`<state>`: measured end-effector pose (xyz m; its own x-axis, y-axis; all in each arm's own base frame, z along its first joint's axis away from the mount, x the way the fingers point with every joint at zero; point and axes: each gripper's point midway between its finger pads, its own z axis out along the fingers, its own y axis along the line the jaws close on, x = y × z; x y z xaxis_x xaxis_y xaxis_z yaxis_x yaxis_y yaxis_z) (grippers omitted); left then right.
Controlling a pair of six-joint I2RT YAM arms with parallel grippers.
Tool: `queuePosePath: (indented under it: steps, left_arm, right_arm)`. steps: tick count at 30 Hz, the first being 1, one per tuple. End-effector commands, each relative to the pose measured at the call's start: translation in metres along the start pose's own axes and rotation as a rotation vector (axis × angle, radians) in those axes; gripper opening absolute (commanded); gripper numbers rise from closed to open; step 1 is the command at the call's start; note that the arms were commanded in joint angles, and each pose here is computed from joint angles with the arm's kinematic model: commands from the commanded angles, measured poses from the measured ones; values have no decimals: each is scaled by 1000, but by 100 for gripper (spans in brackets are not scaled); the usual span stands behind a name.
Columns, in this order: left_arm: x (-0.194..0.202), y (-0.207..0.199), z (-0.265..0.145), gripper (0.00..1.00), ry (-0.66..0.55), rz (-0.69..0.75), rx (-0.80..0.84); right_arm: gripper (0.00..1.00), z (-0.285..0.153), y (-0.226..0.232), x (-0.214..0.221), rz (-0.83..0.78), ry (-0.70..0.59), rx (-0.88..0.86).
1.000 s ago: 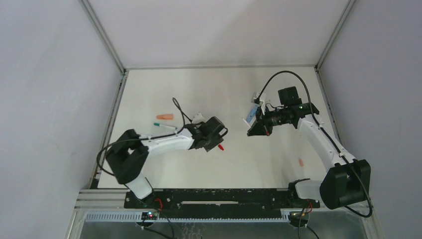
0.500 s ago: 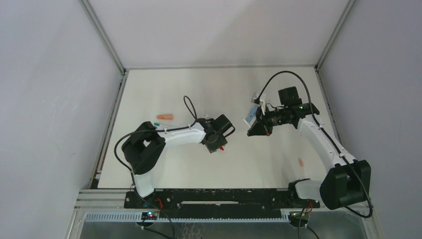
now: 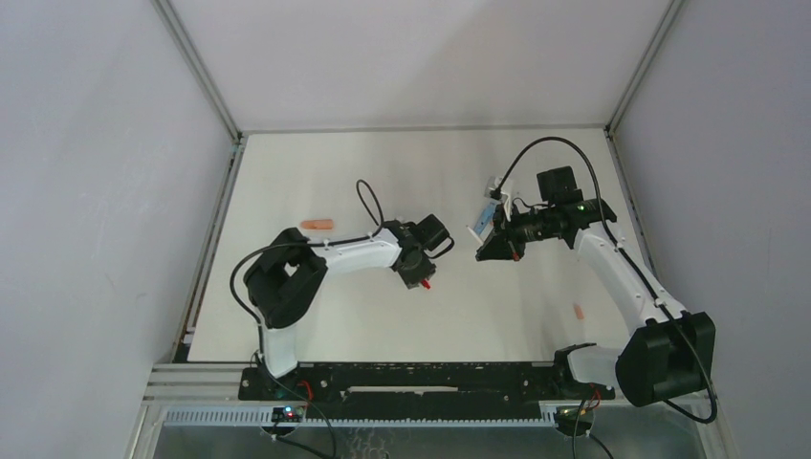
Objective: Insert the pens into the pen caps
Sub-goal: Insert the pen cap onto the pen.
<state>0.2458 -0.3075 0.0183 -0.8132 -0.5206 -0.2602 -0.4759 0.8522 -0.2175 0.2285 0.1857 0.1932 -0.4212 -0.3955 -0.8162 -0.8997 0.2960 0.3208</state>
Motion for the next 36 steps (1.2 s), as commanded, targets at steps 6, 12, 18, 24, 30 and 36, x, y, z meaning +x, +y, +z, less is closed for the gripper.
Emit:
queuePosePath:
  steps: [6,12,18,24,30,36]
  left_arm:
    - [-4,8,4,30,34,51,-76]
    - [8,13,11,35,95,79,-108]
    - [20,20,16,27,152,88,-141]
    - [27,21,18,2,196,101,-140]
    - [2,1,-9,0,98,179,-25]
    - [-30,-30,-60,0,-97,217,316]
  right_arm:
    - [0,-9,8,-16,-71,-42,1]
    - [0,-10,10,-18,-79,-49,-2]
    - [0,-12,12,-19,-83,-57,-3]
    - [0,-13,13,-20,-82,-63,-7]
    - [0,-14,17,-19,-88,-73,-33]
    - [0,-13,27,-20,-128,-120,-62]
